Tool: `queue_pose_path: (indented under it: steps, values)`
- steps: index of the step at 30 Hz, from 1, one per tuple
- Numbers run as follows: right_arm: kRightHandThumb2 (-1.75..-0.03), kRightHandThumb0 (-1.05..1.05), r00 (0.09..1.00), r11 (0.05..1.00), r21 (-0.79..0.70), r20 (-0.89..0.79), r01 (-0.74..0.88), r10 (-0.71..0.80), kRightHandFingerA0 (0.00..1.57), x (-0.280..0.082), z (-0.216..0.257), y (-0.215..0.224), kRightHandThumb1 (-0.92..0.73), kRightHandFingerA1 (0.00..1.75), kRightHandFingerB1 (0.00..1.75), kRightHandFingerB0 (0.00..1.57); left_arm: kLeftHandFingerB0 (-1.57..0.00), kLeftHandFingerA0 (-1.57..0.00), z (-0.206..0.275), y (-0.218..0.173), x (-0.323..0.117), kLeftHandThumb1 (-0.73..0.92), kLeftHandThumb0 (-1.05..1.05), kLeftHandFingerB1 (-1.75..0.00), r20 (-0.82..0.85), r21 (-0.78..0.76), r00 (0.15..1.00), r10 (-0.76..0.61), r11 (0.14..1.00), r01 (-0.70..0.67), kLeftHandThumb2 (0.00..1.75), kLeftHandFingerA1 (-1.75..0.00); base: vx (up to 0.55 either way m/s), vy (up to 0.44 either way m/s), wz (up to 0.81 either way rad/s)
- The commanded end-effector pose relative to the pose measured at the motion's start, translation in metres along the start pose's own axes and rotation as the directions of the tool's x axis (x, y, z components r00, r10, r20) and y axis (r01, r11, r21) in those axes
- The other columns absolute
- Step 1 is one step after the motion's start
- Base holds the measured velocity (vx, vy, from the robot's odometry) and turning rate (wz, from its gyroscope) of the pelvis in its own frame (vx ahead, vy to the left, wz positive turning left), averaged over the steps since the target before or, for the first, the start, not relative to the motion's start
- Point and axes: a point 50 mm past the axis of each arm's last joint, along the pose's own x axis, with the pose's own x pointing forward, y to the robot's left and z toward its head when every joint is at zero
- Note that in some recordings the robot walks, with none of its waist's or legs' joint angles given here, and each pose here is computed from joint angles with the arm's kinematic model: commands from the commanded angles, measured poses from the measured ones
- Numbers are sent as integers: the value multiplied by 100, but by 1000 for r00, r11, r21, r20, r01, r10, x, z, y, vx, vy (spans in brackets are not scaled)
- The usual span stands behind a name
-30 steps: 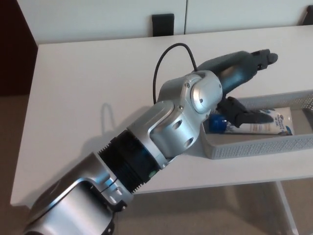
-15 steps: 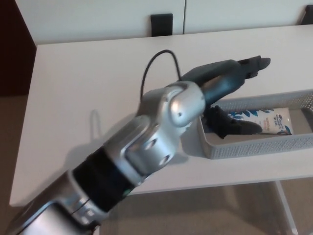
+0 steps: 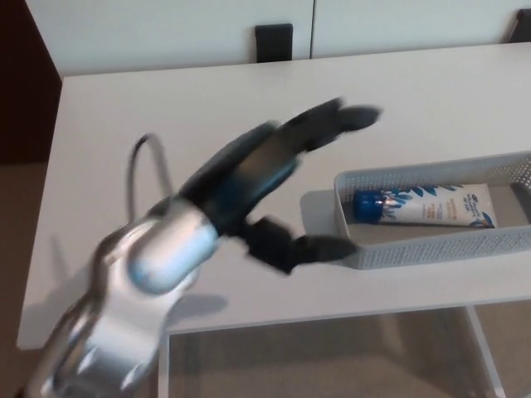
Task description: The robot walks towards a table in front, picks a shampoo with left hand and puts it in a small grey container
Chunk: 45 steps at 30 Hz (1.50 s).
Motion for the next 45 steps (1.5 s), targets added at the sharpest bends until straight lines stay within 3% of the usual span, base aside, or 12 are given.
queue_pose_path:
  steps: [1, 11, 20, 26, 31, 33, 36, 37, 40, 41, 42, 45]
  values:
    - [-60, -37, 999, 999, -49, -46, 17, -19, 67, -6, -14, -16, -68, 48, 41, 52, -29, -26, -11, 3, -162, 47, -59, -30, 80, -273, 997, 23, 962, 0, 55, -34, 0, 0, 0]
    - [-60, -37, 996, 1000, -3, -87, 10, -10, 64, -9, -31, -9, -68, 50, 41, 50, -30, -25, -82, -30, -278, 45, -57, -31, -432, -405, 900, -57, 904, -137, 55, -35, 0, 0, 0]
    - [-60, -37, 995, 999, 45, -104, 9, -4, 65, -11, -39, -5, -69, 51, 42, 50, -50, -68, -114, -24, -287, 38, -59, -50, -501, -450, 864, -53, 868, -208, 73, -57, 0, 0, 0]
    - [-61, -38, 994, 999, 35, -108, 16, -12, 64, -12, -42, -5, -69, 51, 41, 48, -65, -83, -143, -34, -280, 45, -43, -45, -596, -444, 800, -72, 860, -253, 54, -56, 0, 0, 0]
    - [-60, -38, 996, 997, 69, -82, 27, -21, 63, -10, -32, -8, -69, 51, 41, 47, -39, -47, -209, -48, -258, 41, -44, -50, -845, -315, 528, 89, 715, -624, 74, -58, 0, 0, 0]
    - [-61, -37, 997, 999, 44, -67, 30, -27, 63, -9, -25, -14, -70, 52, 42, 49, -22, -19, -241, -44, -243, 69, -42, -50, -895, -299, 439, 82, 619, -726, 60, -60, 0, 0, 0]
    - [-60, -37, 998, 998, 46, -50, 30, -28, 63, -7, -19, -15, -70, 53, 42, 48, -23, -18, -257, -36, -236, 71, -39, -49, -924, -275, 374, 78, 543, -793, 60, -56, 0, 0, 0]
    - [-60, -37, 998, 999, 39, -49, 28, -26, 63, -7, -19, -12, -69, 52, 42, 48, -44, -27, -269, -38, -238, 69, -34, -57, -961, -189, 269, 67, 548, -815, 61, -46, 0, 0, 0]
    - [-60, -37, 998, 998, 55, -49, 29, -27, 64, -6, -21, -5, -68, 52, 42, 50, -55, -49, -277, -42, -249, 65, -40, -63, -986, -43, 145, 78, 726, -687, 59, -111, 0, 0, 0]
    - [-60, -37, 998, 998, 59, -49, 31, -28, 64, -6, -21, -4, -68, 52, 42, 50, -55, -49, -278, -42, -251, 65, -40, -63, -988, -19, 131, 86, 762, -648, 59, -111, 0, 0, 0]
    - [-60, -36, 999, 998, 65, -47, 28, -25, 64, -6, -21, -6, -67, 52, 43, 51, -53, -52, -280, -48, -258, 65, -45, -47, -995, -5, 92, 41, 891, -453, 59, -62, 0, 0, 0]
    - [-60, -38, 999, 997, 67, -34, 45, -43, 65, -7, -16, -17, -68, 51, 42, 51, -46, -59, -282, -53, -257, 64, -43, -48, -995, -66, 89, -38, 939, -337, 58, -63, 0, 0, 0]
